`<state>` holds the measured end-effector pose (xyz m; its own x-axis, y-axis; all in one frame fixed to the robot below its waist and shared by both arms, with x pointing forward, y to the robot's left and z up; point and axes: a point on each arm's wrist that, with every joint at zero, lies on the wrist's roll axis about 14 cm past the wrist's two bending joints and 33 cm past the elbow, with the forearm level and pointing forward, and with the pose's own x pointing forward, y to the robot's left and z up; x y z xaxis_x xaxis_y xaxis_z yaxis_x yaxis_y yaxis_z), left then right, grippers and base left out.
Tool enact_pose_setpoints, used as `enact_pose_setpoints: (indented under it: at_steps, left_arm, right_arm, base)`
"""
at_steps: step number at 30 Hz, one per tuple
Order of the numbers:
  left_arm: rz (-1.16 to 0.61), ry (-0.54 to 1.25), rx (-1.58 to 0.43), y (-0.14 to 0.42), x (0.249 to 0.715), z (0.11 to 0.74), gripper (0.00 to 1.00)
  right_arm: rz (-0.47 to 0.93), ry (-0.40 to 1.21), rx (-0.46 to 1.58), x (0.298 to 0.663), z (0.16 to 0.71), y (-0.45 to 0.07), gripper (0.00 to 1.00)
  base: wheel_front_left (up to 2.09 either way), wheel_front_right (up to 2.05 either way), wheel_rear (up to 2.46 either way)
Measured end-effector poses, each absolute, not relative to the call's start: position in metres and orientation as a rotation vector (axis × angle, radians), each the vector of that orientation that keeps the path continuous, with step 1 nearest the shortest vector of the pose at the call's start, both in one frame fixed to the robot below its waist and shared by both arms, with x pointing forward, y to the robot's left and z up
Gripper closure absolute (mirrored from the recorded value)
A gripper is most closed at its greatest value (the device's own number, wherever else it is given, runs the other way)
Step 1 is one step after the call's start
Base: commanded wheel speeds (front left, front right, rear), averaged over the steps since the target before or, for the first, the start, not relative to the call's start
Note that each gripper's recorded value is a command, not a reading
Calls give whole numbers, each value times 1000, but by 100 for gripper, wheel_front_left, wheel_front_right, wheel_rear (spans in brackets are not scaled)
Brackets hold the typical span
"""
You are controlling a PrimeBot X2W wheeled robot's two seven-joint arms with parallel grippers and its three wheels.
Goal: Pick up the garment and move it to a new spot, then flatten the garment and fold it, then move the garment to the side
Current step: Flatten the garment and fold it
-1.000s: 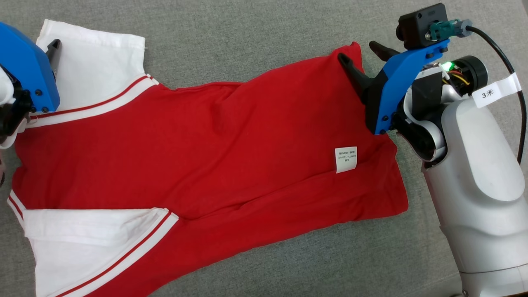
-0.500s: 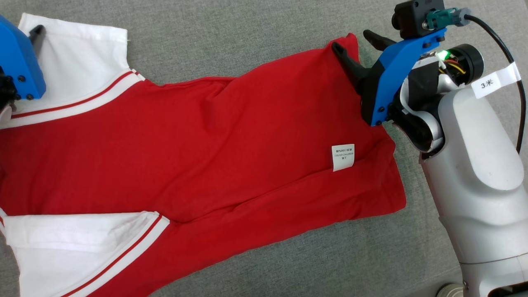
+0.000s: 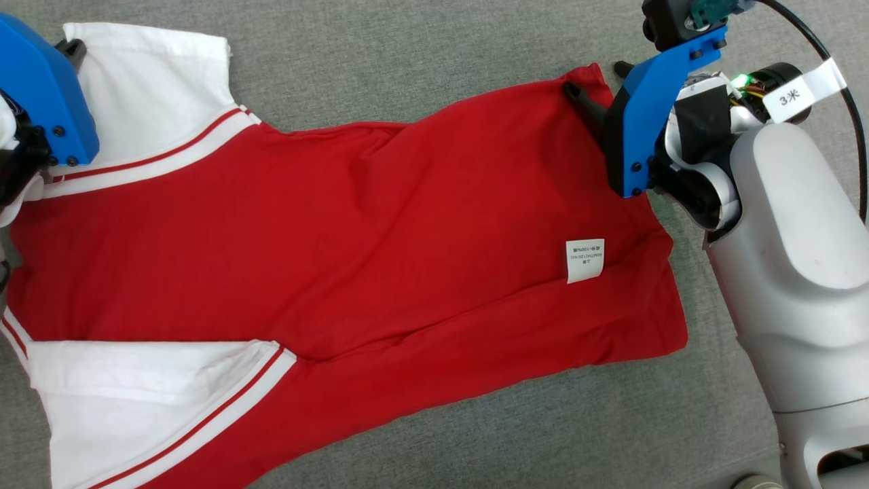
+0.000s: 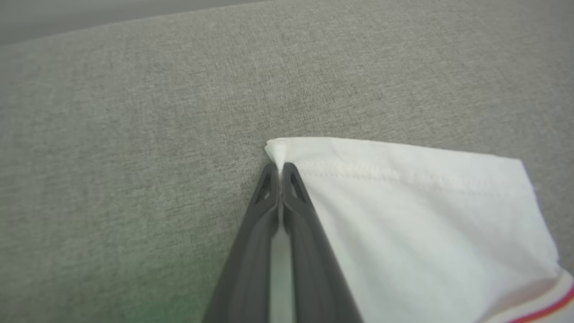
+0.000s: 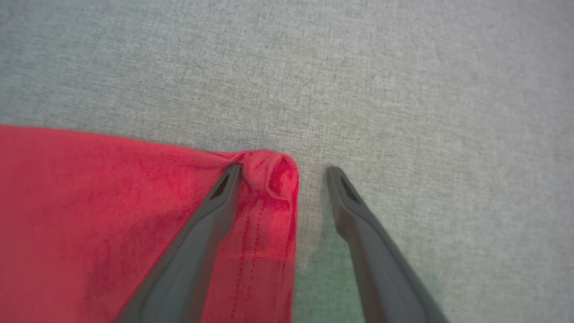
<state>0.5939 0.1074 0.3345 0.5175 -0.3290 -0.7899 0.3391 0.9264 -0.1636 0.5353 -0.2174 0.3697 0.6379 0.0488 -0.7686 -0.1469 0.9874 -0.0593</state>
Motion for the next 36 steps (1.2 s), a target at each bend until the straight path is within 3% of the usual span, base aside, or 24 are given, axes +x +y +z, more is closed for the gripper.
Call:
enact_pose_setpoints:
  at_steps: [1, 2, 21, 36]
  left_arm:
    - [-401, 942, 4, 107, 593, 334, 100]
    - [-401, 942, 4, 107, 593, 334, 100]
    - [-353, 403, -67, 119, 618, 434, 100]
    - [-377, 241, -207, 118, 511, 470, 100]
  right_arm:
    - [124, 893, -128, 535, 366, -215, 24]
    - [124, 893, -128, 535, 366, -215, 100]
    - [153, 664, -151, 566, 409, -198, 100]
    - [155, 513, -198, 538, 432, -200, 100]
  base:
    - [0, 0, 0]
    - [0, 0, 0]
    - [0, 0, 0]
    - [0, 0, 0]
